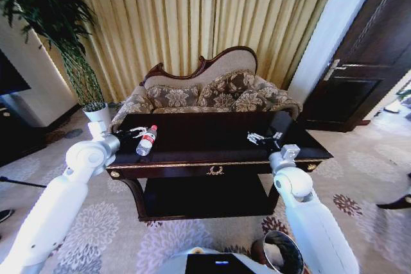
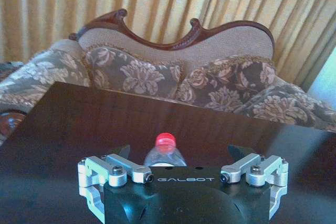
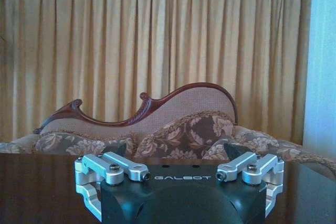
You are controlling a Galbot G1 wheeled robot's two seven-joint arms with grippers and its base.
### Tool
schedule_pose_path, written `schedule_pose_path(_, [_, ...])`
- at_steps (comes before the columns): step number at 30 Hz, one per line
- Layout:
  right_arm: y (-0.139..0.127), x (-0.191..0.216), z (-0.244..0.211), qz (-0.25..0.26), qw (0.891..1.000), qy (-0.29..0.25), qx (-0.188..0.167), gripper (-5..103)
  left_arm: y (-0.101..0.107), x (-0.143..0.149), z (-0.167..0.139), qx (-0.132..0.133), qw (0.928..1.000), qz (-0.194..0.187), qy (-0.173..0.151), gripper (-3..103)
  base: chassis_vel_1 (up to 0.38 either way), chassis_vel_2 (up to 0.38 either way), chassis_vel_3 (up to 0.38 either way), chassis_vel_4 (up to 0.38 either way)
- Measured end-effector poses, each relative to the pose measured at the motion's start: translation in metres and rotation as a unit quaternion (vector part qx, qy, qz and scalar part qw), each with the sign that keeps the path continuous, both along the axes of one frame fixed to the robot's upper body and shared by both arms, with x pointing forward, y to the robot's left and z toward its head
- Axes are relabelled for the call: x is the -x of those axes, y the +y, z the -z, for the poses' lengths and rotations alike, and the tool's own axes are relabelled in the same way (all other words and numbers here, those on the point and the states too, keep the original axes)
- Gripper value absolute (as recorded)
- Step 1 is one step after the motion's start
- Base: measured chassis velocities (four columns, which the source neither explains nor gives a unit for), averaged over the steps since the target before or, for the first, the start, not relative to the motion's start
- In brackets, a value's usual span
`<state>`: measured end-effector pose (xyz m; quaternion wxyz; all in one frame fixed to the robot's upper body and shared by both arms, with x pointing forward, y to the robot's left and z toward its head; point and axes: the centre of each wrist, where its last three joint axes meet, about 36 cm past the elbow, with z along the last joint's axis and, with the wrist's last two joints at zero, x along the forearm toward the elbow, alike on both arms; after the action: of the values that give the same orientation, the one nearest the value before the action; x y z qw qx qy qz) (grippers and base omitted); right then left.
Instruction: Move to the front of the table and place the trash on the table into the trash bin.
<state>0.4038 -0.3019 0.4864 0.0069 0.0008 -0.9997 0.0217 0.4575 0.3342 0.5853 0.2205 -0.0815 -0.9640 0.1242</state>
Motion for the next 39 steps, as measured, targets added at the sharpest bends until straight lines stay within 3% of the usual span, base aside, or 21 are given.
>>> schedule_pose_path(8, [-0.004,0.001,0.009,0.011,1.000,0.004,-0.002,100,-0.012,0.002,0.009,0.008,0.9993,-0.008,0.036,100,0.000,0.000,0.000,0.000])
schedule_pose_path(16, [-0.002,0.001,0.017,0.013,1.000,0.009,-0.004,100,-0.005,0.008,0.027,-0.023,0.9988,-0.017,0.039,100,0.000,0.000,0.000,0.000])
schedule_pose_path(26, [0.002,0.001,0.021,0.011,1.000,0.011,-0.004,100,0.003,0.005,0.034,-0.031,0.9982,-0.028,0.044,100,0.000,0.000,0.000,0.000])
schedule_pose_path(39, [0.005,0.004,0.025,0.012,1.000,0.011,-0.007,100,-0.001,0.004,0.039,-0.036,0.9979,-0.025,0.048,100,0.000,0.000,0.000,0.000])
